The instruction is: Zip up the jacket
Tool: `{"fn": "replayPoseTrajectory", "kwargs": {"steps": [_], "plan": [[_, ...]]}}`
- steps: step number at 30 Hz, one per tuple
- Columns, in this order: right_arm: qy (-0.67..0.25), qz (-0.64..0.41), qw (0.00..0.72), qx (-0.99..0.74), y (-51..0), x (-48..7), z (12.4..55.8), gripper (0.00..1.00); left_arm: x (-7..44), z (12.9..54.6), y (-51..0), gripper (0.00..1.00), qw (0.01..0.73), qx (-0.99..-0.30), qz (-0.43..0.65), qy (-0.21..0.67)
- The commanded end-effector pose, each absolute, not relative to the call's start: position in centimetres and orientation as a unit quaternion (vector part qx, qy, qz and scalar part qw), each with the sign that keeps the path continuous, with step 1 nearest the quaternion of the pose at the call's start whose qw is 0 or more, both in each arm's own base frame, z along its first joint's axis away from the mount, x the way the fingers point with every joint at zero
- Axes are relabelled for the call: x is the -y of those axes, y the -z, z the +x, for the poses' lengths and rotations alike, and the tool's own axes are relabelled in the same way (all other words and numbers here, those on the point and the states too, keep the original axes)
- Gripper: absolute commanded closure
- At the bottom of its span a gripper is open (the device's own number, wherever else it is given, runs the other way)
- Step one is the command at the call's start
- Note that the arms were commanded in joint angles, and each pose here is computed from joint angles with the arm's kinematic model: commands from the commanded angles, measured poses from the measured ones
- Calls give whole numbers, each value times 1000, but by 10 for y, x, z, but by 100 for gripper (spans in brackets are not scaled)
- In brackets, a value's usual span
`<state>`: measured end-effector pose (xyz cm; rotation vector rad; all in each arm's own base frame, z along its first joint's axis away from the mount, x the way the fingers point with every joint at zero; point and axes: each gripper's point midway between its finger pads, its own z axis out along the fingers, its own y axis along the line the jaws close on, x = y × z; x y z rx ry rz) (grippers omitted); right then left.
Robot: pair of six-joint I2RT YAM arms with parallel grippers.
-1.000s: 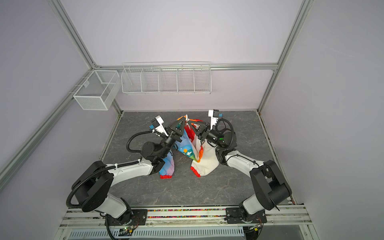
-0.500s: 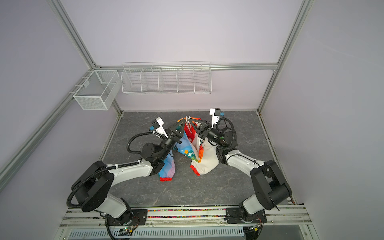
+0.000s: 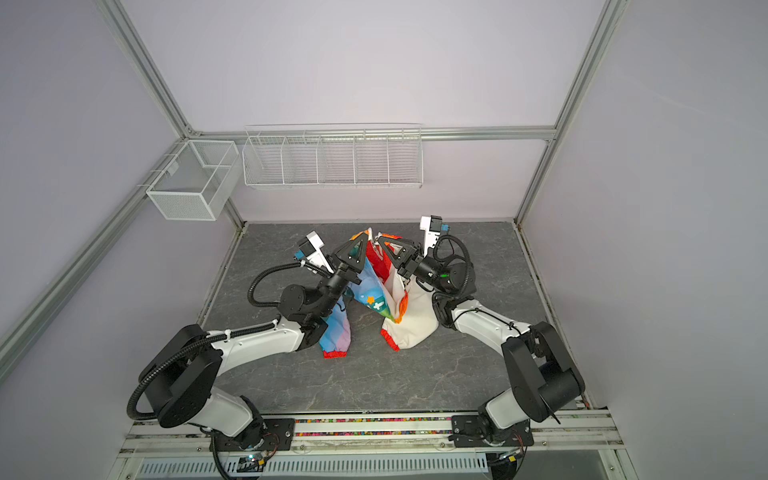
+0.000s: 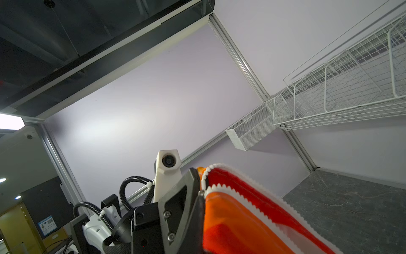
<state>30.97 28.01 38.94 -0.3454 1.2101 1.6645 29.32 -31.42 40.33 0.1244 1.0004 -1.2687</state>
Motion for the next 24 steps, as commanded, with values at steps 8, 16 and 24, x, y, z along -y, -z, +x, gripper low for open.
{"fn": "replayPoseTrajectory", "kwargs": {"steps": [8, 16, 24], "plan": [[-707, -161, 509, -465, -412, -279, 289, 94, 306, 286, -428, 100, 705, -410, 53, 577], [-710, -158, 504, -465, -411, -281, 288, 94, 305, 285, -429, 100, 707, -409, 53, 575], [-711, -160, 503, -464, -411, -283, 286, 94, 303, 286, -429, 100, 709, -409, 49, 572]]}}
